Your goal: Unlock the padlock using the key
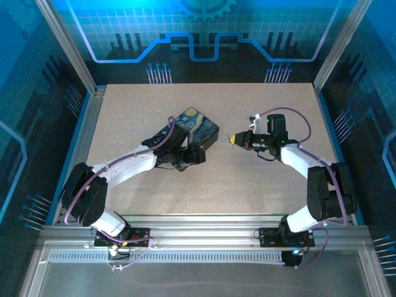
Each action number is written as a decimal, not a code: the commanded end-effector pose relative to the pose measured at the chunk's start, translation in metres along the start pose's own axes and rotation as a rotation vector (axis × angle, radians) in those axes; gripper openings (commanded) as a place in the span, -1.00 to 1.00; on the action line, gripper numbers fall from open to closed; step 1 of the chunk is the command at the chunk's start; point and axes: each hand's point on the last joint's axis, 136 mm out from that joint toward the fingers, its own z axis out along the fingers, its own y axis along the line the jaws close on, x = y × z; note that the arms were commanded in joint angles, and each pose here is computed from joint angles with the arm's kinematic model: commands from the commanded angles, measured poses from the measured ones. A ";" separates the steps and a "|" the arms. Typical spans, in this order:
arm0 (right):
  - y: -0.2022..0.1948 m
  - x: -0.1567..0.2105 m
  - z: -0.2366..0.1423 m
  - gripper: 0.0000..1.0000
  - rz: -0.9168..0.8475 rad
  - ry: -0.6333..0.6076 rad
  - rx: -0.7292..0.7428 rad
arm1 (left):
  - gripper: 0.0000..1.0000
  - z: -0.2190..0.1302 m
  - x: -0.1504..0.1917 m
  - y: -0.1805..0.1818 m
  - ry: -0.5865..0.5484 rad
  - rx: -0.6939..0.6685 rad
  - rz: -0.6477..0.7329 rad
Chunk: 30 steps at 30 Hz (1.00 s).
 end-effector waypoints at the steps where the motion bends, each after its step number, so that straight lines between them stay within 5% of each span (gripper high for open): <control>1: 0.008 -0.001 -0.007 -1.00 -0.035 -0.002 -0.007 | 0.40 0.001 -0.013 0.062 -0.057 -0.234 -0.099; 10: 0.022 0.003 -0.001 -1.00 -0.065 0.019 -0.031 | 0.43 -0.006 -0.069 0.090 -0.247 -0.394 -0.066; 30: 0.033 0.015 0.011 -1.00 -0.093 0.056 -0.048 | 0.42 0.039 -0.089 0.072 -0.395 -0.530 -0.011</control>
